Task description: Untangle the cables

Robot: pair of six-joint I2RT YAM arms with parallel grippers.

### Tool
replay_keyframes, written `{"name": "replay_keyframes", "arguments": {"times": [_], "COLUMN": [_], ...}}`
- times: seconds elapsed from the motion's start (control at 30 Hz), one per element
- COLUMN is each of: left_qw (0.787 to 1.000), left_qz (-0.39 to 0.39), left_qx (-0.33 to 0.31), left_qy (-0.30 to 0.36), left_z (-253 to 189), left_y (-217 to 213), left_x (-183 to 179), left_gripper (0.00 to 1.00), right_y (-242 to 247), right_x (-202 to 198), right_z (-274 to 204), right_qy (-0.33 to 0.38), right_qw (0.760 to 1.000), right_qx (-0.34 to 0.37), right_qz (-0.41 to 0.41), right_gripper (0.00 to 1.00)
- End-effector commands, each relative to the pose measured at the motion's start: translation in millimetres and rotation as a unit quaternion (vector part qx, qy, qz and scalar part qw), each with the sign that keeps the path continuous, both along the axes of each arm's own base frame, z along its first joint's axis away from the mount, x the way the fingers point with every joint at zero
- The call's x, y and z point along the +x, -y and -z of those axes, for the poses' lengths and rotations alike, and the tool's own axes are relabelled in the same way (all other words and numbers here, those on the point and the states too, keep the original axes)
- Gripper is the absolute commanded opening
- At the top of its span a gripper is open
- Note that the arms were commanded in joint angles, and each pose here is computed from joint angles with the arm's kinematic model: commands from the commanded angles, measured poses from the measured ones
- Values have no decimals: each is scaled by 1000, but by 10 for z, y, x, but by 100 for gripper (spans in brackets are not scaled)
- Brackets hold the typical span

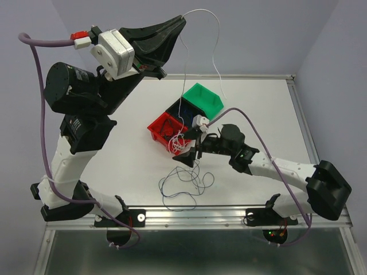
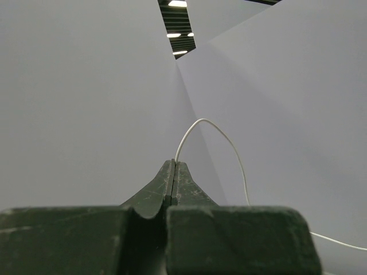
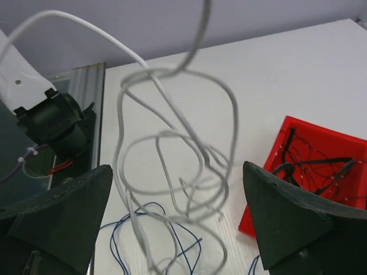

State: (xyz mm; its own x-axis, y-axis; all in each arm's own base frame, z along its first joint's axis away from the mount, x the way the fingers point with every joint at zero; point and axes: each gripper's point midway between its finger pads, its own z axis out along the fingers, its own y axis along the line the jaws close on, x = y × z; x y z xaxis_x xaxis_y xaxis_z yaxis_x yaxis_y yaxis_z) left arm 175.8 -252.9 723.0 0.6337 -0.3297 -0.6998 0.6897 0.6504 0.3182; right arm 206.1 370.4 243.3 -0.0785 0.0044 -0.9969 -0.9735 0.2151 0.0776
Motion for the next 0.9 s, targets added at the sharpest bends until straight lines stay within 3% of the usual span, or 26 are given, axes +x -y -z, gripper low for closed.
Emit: {"name": "replay_keyframes", "arguments": {"times": [0.0, 0.1, 0.2, 0.23, 0.27, 0.4, 0.5, 0.67, 0.8, 0.87], "left_qw": [999, 999, 999, 999, 999, 992, 988, 986, 980, 976], "left_qz": [5, 5, 2, -4, -19, -107, -144, -142, -133, -129], "left_qx": [-43, -43, -40, -38, -39, -66, -48, -45, -17, -8], "left_qy": [31, 29, 30, 29, 23, -3, -19, -81, -149, -173], "left_z": [-278, -273, -257, -234, -213, -99, 179, 631, 1117, 1254], "left_y": [-247, -246, -235, -226, -237, -399, -440, -578, -589, -608], "left_x": [-206, -198, -184, -160, -95, 251, 583, 1225, 1899, 2127], "left_gripper": [0, 0, 0, 0, 0, 0, 0, 0, 0, 0], "right_y": [-234, -380, -419, -412, -386, -234, -107, 302, 565, 531], "right_x": [-244, -136, 109, 152, 230, 166, 38, -338, -221, 60], "right_z": [-562, -578, -565, -584, -629, -1147, -1574, -2496, -2983, -2972], "right_qy": [45, 44, 39, 36, 35, 45, 53, 76, 92, 88], "right_qw": [991, 992, 996, 996, 996, 994, 991, 982, 973, 972], "right_qx": [72, 72, 71, 73, 79, 101, 121, 173, 196, 173], "right_qz": [-106, -93, -38, -23, 2, 18, 11, 2, 78, 134], "right_gripper": [100, 98, 26, 9, 0, 0, 1, 1, 1, 1]}}
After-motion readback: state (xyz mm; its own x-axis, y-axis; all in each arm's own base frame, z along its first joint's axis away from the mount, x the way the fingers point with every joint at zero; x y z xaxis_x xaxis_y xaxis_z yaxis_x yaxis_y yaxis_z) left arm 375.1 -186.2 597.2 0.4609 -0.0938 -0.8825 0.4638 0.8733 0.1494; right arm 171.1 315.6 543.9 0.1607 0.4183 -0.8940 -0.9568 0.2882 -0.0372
